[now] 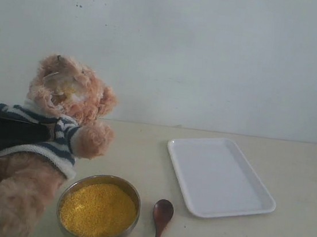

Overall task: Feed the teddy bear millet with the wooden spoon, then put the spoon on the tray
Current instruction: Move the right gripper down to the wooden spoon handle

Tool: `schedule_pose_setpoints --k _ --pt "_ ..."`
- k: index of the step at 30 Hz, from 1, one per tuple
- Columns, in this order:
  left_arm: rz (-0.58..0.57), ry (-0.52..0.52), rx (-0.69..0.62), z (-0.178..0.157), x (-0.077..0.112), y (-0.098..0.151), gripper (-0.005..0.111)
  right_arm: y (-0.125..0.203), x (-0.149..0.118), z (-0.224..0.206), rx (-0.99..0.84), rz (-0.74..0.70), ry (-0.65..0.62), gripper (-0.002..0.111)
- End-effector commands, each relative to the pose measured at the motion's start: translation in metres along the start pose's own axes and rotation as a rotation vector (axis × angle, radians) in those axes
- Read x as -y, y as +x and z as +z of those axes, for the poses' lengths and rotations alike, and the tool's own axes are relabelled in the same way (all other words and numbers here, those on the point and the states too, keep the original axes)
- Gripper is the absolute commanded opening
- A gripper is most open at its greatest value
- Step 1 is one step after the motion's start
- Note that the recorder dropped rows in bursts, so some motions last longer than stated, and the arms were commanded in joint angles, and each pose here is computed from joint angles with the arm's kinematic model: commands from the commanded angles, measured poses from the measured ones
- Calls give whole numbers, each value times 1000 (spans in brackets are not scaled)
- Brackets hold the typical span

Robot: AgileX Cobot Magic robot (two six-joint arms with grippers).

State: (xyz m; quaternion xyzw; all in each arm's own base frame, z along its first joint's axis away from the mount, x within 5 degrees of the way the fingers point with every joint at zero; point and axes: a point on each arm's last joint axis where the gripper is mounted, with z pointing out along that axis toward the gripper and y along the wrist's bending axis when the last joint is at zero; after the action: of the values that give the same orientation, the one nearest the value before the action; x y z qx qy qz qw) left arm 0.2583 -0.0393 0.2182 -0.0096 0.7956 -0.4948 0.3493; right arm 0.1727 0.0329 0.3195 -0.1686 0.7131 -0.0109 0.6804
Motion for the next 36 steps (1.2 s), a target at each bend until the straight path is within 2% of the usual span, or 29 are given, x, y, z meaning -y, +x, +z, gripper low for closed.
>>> schedule_pose_setpoints --k 1,3,5,8,12,13,16,18,20,21,22,23,25,26,30,34,36 --pt "12 21 21 -2 5 -2 4 49 -7 45 -300 156 -23 0" --pt "40 21 22 -2 5 -2 4 70 -11 56 -427 235 -17 0" --pt "61 20 22 -2 5 -2 4 77 -23 62 -469 243 -60 0" --pt "64 20 22 -2 5 -2 4 66 -56 62 -463 134 -208 0" --pt "64 20 22 -2 5 -2 4 54 -110 47 -416 -83 -467 0" --pt "64 20 22 -2 5 -2 4 52 -131 39 -392 -127 -560 0" --pt "64 20 22 -2 5 -2 4 66 -154 42 -439 -161 -634 0" --pt "64 13 23 -2 4 -2 4 85 -167 53 -490 -120 -647 1" --pt "81 -8 26 -2 2 -2 4 94 -177 60 -486 -75 -660 7" --pt "92 -10 27 -2 2 -2 4 99 -181 65 -492 -10 -653 15" --pt "96 -10 27 -2 2 -2 4 104 -185 69 -522 101 -620 30" --pt "96 -10 27 -2 2 -2 4 111 -187 73 -556 197 -576 50" --pt "96 -10 27 -2 2 -2 4 118 -188 76 -583 262 -536 71" --pt "95 -10 27 -2 2 -2 4 122 -190 79 -589 286 -522 76" --pt "101 -11 27 -2 2 -2 4 122 -197 91 -555 290 -520 77" --pt "101 -11 27 -2 2 -2 4 119 -214 120 -755 86 -548 77" --pt "101 -11 27 -2 2 -2 4 110 -219 129 -800 66 -554 77"
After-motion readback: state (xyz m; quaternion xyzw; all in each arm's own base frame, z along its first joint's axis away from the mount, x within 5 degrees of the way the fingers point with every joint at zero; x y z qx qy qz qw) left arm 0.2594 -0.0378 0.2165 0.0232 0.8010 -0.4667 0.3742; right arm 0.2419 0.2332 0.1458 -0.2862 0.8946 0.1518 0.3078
